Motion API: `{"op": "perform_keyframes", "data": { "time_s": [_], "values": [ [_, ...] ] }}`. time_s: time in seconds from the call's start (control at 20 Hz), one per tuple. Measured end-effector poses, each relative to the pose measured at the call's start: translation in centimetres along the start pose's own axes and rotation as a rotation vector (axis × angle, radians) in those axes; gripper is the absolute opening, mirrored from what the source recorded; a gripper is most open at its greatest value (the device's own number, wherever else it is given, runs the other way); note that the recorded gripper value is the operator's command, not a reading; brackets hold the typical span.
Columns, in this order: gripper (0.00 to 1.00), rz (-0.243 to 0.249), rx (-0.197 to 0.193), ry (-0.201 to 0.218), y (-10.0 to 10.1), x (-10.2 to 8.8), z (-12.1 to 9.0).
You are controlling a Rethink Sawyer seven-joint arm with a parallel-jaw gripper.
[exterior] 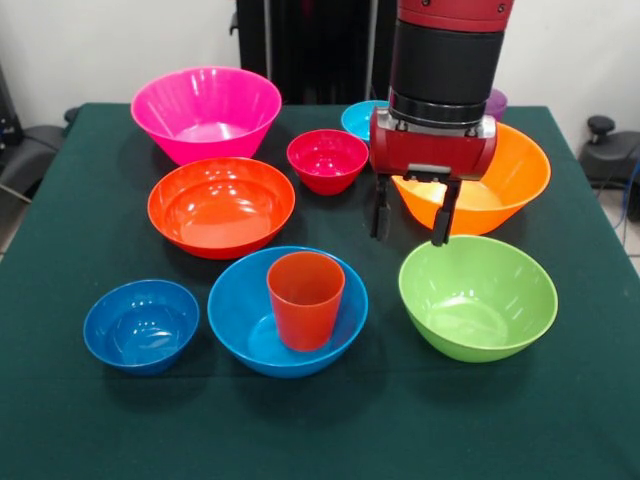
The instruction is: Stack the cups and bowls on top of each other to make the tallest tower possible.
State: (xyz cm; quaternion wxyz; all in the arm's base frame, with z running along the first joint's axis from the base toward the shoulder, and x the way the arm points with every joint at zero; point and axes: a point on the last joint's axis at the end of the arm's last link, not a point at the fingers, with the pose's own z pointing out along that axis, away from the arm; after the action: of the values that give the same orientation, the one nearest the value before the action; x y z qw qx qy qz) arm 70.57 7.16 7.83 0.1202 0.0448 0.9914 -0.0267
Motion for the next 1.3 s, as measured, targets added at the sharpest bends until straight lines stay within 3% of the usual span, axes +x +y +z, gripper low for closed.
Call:
{"op": "perform_keyframes", "data": {
  "time_s": [0.45,1.3],
  "values": [
    [1.00,-0.003,-0.001,0.008,0.3,0.4,0.5],
    [1.00,-0.006,-0.007,0.043,0.6,3.1,4.8]
  ]
}}
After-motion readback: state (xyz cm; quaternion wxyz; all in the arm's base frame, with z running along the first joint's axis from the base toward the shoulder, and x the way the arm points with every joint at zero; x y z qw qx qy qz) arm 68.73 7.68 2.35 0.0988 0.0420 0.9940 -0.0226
